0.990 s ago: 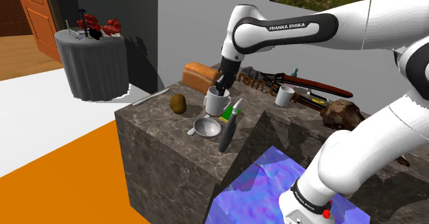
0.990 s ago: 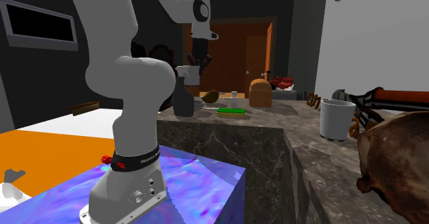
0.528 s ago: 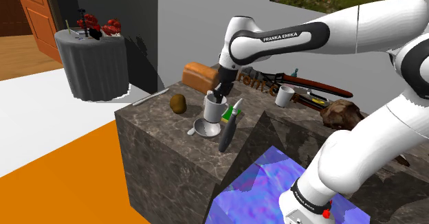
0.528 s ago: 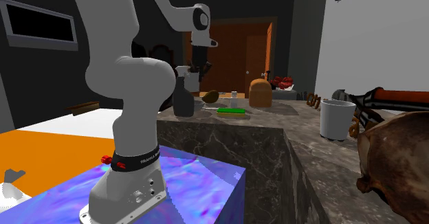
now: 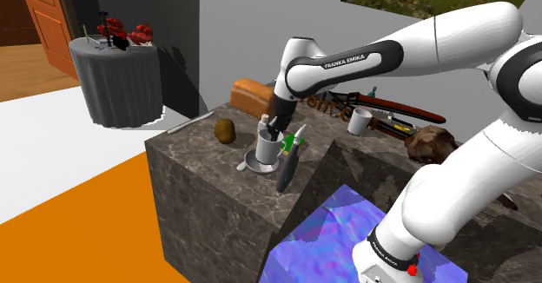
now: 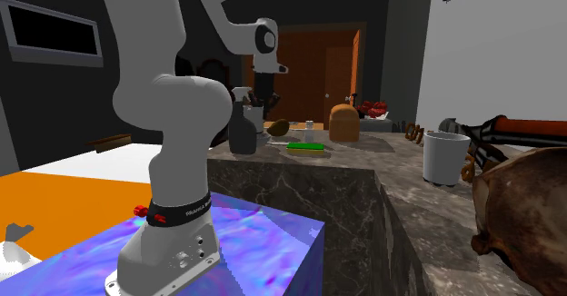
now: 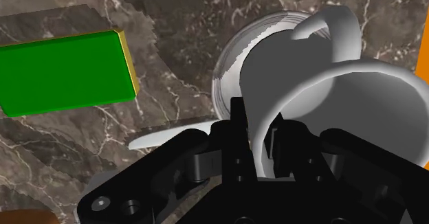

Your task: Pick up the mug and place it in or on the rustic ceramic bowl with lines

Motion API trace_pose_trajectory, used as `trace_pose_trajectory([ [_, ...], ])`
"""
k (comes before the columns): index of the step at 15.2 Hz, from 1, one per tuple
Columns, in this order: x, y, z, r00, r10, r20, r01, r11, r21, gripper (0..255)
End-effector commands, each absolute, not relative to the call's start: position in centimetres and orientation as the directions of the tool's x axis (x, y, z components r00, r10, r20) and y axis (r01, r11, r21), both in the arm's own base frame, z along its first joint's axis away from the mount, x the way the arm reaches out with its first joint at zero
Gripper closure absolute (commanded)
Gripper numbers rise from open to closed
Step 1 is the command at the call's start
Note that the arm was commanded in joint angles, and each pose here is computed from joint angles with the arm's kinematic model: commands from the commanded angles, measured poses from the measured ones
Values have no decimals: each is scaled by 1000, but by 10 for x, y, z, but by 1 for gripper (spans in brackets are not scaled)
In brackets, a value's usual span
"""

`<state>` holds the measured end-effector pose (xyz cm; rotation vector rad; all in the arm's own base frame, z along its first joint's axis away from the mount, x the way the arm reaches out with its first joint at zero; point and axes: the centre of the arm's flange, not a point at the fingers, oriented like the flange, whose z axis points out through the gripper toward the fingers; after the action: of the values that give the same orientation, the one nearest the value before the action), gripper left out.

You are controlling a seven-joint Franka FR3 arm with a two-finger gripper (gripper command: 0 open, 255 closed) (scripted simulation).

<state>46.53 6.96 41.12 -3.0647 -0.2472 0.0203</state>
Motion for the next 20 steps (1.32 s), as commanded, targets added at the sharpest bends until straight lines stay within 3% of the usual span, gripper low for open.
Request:
trace_pose_trajectory([
  [1,466,71,398,987,161,-7,160,-985,-68,255],
  [9,466,71,398,987,161,-7,160,-985,-68,255],
  [10,466,71,398,987,161,-7,160,-985,-68,0],
  [15,466,71,398,987,161,-7,160,-985,-68,0],
  [20,467,67,448,987,161,-7,160,-985,-68,0],
])
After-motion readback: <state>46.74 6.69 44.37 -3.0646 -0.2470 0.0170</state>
